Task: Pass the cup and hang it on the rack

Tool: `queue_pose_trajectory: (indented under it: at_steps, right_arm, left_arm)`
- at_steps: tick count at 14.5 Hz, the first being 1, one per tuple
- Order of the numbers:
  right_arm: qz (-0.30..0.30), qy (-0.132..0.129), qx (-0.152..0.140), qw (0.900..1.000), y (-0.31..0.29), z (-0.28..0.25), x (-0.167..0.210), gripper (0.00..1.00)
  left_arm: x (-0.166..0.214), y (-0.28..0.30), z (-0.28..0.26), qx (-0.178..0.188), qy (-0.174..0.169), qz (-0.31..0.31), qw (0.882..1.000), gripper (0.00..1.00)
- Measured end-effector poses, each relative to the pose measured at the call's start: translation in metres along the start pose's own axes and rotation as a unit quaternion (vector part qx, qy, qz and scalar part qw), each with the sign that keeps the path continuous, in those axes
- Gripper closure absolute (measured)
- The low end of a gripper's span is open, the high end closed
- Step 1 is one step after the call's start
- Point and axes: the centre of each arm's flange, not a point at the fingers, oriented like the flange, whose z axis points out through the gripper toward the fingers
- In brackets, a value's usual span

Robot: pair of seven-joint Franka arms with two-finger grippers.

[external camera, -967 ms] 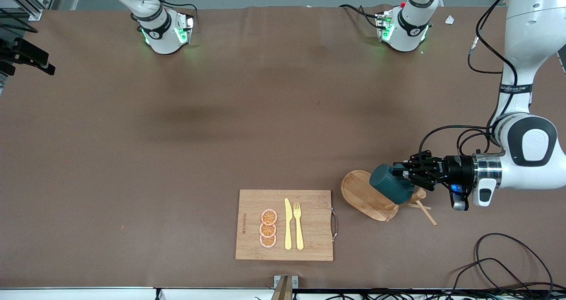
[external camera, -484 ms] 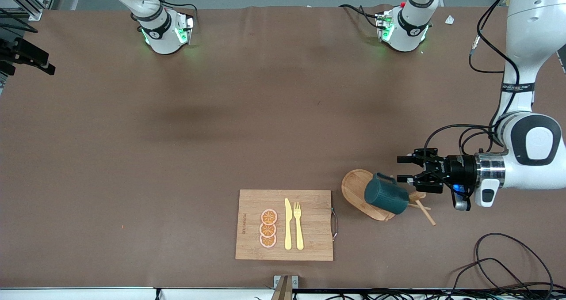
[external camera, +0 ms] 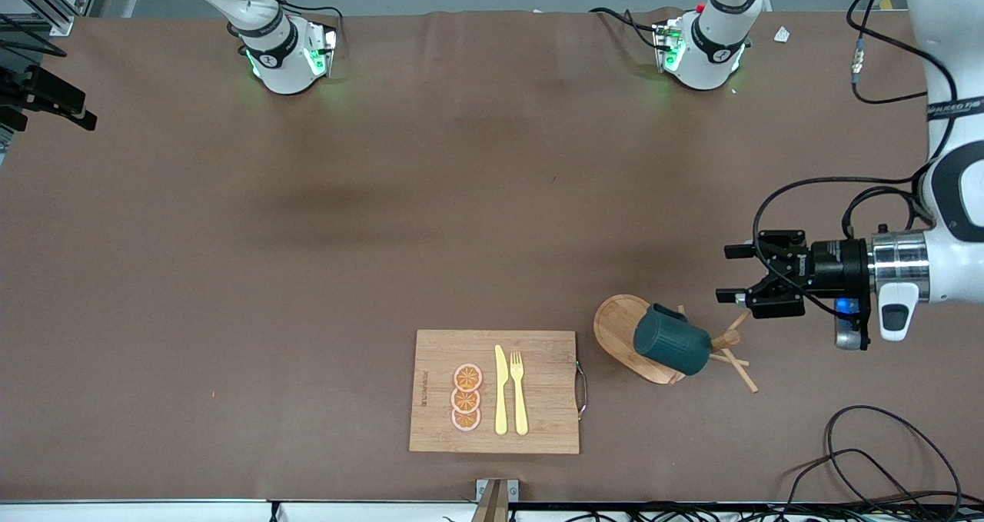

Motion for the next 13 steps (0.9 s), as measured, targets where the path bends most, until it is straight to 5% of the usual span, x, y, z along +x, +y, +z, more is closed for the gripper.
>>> queue_pose_trajectory:
  at_steps: [5, 10, 13]
  right_arm:
    - [-0.001, 0.0, 0.0, 1.0, -0.001, 0.0, 0.0, 0.0]
    - [-0.001, 0.0, 0.0, 1.0, -0.001, 0.0, 0.0, 0.0]
    - [-0.001, 0.0, 0.0, 1.0, -0.001, 0.0, 0.0, 0.0]
  left_arm:
    - [-0.066, 0.01, -0.011, 0.129, 0.132, 0.082, 0.979, 0.0]
    - [-0.111, 0.016, -0.021, 0.225, 0.218, 0.195, 0.93, 0.0]
    - [-0.133, 0.02, -0.021, 0.264, 0.24, 0.251, 0.9, 0.0]
